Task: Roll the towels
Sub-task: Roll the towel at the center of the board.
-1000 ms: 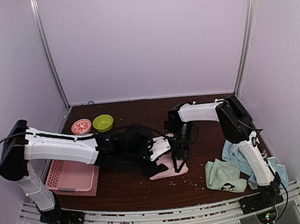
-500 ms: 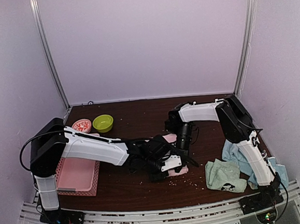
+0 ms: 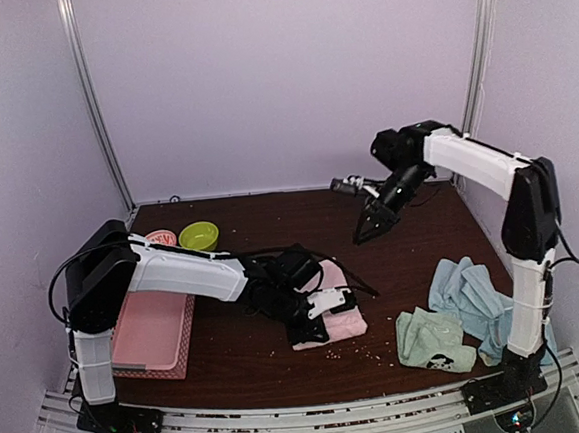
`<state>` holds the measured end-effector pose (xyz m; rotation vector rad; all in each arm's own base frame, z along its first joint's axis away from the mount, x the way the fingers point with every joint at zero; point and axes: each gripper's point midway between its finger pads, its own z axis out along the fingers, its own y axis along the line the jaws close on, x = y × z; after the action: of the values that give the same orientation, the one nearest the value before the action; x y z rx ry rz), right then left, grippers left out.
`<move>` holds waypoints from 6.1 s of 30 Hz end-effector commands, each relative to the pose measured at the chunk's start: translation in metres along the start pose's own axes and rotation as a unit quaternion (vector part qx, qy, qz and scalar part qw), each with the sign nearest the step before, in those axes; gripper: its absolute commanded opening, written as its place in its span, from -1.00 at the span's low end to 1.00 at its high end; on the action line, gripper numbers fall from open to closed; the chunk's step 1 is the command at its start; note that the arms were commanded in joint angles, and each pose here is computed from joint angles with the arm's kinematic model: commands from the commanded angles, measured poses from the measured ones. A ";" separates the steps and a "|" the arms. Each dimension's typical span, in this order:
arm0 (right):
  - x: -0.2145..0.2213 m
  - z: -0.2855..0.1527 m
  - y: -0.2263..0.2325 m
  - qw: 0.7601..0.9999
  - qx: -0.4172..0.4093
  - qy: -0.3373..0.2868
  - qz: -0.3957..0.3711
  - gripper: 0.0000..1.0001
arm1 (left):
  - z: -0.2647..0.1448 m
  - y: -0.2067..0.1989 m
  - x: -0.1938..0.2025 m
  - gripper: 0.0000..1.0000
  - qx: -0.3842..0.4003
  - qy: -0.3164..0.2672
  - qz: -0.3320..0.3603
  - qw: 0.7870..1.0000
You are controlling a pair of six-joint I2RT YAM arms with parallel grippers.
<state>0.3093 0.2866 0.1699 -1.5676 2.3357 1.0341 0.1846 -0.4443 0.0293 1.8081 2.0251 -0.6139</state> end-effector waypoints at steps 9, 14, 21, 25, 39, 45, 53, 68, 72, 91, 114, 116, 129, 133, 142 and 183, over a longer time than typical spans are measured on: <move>-0.017 -0.091 0.161 0.941 0.112 -0.175 -0.269 -0.20 | 0.011 0.008 -0.002 -0.81 0.280 -0.027 -0.228 0.932; 0.025 -0.013 0.143 0.942 0.149 -0.043 -0.298 -0.28 | 0.021 0.012 0.006 -0.79 0.300 -0.018 -0.250 0.920; 0.048 0.054 0.090 0.895 0.281 0.037 -0.345 -0.17 | 0.022 0.018 0.014 -0.78 0.316 -0.016 -0.273 0.909; 0.046 0.074 0.063 0.870 0.327 0.053 -0.366 -0.07 | 0.022 0.017 0.015 -0.77 0.316 -0.014 -0.277 0.907; 0.058 0.134 0.036 0.867 0.296 0.084 -0.393 -0.07 | 0.024 0.017 0.023 -0.75 0.319 -0.007 -0.284 0.904; 0.073 0.152 0.026 0.871 0.280 0.114 -0.388 -0.23 | 0.023 0.016 0.025 -0.74 0.320 -0.003 -0.281 0.905; 0.100 0.176 0.028 0.893 0.211 0.164 -0.361 -0.88 | 0.003 0.037 0.018 -0.05 0.230 -0.002 -0.243 0.942; 0.101 0.164 0.082 0.968 -0.079 0.216 -0.101 -0.99 | -0.218 0.094 -0.021 0.29 -0.287 -0.255 -0.101 0.918; 0.100 0.172 0.061 0.962 -0.132 0.235 -0.032 -1.00 | -0.224 0.031 -0.044 0.23 -0.280 -0.267 0.014 0.922; 0.105 0.190 0.025 0.957 -0.144 0.249 0.033 -0.99 | -0.029 -0.011 0.003 0.03 -0.184 0.030 0.174 0.967; 0.099 0.187 0.030 0.961 -0.150 0.232 0.030 -0.96 | -0.020 -0.012 0.000 -0.65 -0.203 0.032 0.158 0.966; 0.097 0.186 0.031 0.961 -0.150 0.229 0.028 -0.95 | -0.017 -0.010 0.005 -0.75 -0.205 0.042 0.156 0.965; -0.005 0.024 0.060 0.994 -0.053 0.008 -0.097 -0.20 | -0.016 -0.010 0.010 -0.99 -0.003 -0.032 -0.020 0.999; -0.025 -0.034 0.079 0.989 0.005 -0.068 -0.132 -0.21 | -0.012 -0.007 0.007 -0.96 0.115 -0.046 -0.102 0.987; 0.005 -0.071 0.148 0.944 0.075 -0.141 -0.289 -0.14 | 0.007 -0.004 0.026 -0.91 0.317 -0.037 -0.261 0.911; 0.090 0.163 0.058 0.913 0.132 0.152 -0.354 -0.93 | -0.055 0.055 -0.003 -0.14 0.110 -0.080 -0.207 0.969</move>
<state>0.2110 0.3422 0.0433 -2.1535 1.5488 0.1544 0.2071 -0.4298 0.0390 1.4417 2.3433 -1.4579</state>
